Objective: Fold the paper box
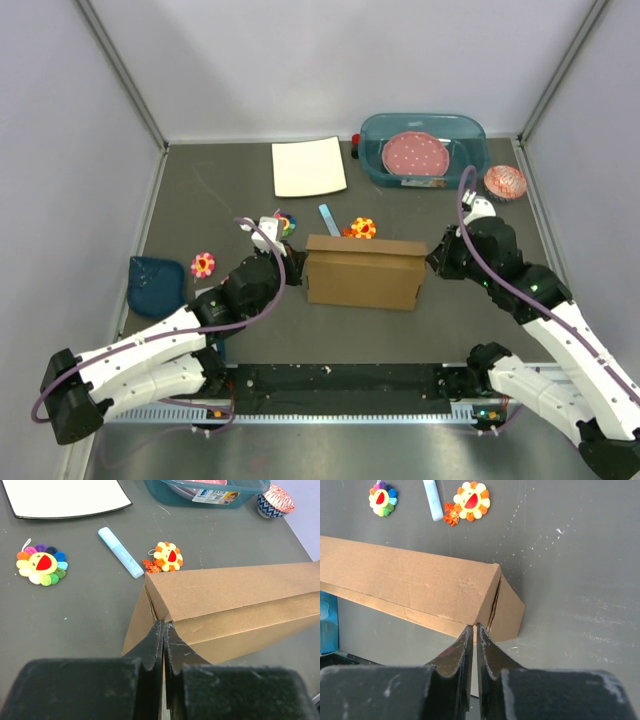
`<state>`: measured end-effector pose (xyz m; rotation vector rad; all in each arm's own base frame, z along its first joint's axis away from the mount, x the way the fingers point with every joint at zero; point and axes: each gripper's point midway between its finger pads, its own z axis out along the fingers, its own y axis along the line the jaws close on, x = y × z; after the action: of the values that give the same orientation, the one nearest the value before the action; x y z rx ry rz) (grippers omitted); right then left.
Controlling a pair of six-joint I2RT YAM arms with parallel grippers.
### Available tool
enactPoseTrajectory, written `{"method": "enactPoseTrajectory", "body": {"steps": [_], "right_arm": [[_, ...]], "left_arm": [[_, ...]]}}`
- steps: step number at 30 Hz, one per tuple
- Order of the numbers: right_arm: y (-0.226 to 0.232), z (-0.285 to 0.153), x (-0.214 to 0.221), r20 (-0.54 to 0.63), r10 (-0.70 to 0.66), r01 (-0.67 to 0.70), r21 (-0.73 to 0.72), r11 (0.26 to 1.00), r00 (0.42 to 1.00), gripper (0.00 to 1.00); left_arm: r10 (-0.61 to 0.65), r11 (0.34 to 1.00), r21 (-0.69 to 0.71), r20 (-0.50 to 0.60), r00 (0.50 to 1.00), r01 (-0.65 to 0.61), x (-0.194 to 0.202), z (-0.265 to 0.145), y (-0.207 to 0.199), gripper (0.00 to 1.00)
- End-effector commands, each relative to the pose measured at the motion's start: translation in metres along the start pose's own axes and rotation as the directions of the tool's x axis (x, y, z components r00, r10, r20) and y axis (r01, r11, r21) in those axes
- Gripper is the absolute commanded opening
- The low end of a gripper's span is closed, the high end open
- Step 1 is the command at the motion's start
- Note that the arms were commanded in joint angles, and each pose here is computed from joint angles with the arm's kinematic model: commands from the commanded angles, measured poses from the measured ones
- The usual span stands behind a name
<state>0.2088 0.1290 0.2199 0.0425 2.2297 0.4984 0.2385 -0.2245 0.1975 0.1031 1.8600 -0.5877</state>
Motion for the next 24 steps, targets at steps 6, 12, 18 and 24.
{"method": "enactPoseTrajectory", "body": {"steps": [6, 12, 18, 24], "right_arm": [[-0.001, 0.007, 0.003, 0.019, -0.007, 0.007, -0.007, 1.000, 1.000, 0.00], [-0.009, 0.011, 0.020, -0.008, 0.015, -0.015, 0.007, 1.000, 1.000, 0.00], [-0.014, 0.014, 0.043, -0.072, 0.053, -0.052, 0.015, 0.999, 0.996, 0.00], [-0.010, 0.002, 0.032, -0.018, 0.066, -0.066, -0.013, 0.998, 0.998, 0.00]], "left_arm": [[0.140, 0.978, -0.102, -0.331, 0.933, -0.183, 0.090, -0.020, 0.050, 0.00], [0.123, 0.982, -0.097, -0.319, 0.940, -0.162, 0.091, -0.021, 0.049, 0.00], [0.114, 0.984, -0.090, -0.336, 0.935, -0.153, 0.102, -0.023, 0.049, 0.00], [0.114, 0.984, -0.090, -0.341, 0.933, -0.153, 0.106, -0.023, 0.047, 0.00]]}}
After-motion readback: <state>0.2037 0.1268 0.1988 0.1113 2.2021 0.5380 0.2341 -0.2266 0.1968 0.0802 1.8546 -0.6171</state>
